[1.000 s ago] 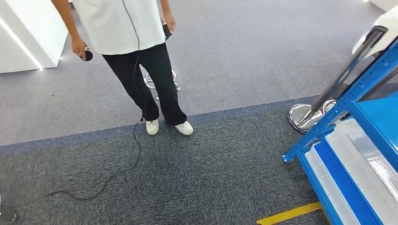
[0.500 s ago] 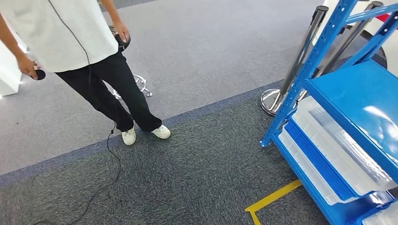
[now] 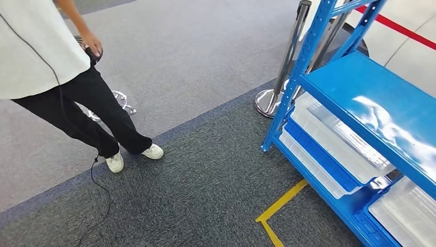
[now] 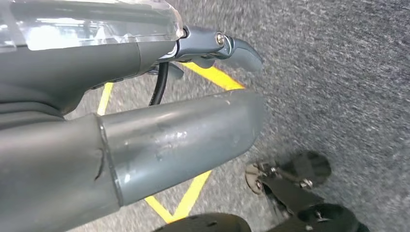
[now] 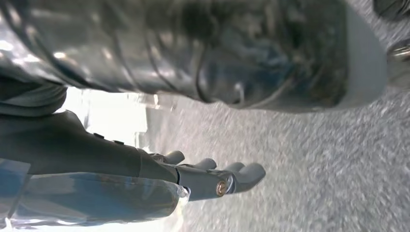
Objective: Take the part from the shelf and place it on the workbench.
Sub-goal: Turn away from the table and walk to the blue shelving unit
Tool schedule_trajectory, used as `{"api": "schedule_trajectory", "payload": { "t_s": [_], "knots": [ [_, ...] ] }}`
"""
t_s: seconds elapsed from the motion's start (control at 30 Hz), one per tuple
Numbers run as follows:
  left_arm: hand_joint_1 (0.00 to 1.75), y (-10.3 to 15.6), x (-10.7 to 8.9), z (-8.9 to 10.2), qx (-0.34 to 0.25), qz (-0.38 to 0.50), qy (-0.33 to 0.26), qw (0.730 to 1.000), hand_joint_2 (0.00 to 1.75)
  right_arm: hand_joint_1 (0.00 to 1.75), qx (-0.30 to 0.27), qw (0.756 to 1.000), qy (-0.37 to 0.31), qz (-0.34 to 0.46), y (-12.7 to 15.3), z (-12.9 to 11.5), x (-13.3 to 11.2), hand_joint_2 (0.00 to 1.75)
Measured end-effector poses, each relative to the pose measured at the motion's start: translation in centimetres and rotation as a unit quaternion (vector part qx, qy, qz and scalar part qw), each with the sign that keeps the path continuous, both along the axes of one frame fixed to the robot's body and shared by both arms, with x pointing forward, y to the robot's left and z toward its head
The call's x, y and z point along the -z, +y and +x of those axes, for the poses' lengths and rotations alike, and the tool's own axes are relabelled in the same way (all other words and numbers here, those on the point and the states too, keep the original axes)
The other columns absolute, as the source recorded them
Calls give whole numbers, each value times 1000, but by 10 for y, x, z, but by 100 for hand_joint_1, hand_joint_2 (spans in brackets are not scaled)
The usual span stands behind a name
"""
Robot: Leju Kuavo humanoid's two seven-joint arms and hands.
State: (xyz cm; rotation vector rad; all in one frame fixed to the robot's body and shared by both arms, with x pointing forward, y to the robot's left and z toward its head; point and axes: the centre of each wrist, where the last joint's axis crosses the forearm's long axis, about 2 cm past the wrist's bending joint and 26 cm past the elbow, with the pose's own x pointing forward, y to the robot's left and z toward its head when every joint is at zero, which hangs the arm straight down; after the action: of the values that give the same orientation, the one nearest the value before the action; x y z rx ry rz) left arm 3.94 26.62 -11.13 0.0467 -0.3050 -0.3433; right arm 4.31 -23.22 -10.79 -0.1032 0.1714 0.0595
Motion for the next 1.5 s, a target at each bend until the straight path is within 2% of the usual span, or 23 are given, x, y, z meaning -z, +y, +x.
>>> {"api": "schedule_trajectory", "payload": {
  "t_s": [0.3, 0.5, 0.6, 1.5],
  "knots": [
    [0, -2, 0, 1, 12, -1, -1, 1000, 0, 0, 16, 1000, 0, -5, -1, 0, 0, 0],
    [0, -41, -4, 2, 40, 3, -11, 999, 0, 0, 54, 998, -8, -17, 1, 0, 0, 0],
    [0, -49, -5, -2, 43, -4, -9, 999, 0, 0, 61, 998, -9, -16, 1, 0, 0, 0],
    [0, -57, -6, 2, 48, -21, -5, 999, 0, 0, 61, 998, -9, -16, 1, -1, 0, 0]
  ]
}}
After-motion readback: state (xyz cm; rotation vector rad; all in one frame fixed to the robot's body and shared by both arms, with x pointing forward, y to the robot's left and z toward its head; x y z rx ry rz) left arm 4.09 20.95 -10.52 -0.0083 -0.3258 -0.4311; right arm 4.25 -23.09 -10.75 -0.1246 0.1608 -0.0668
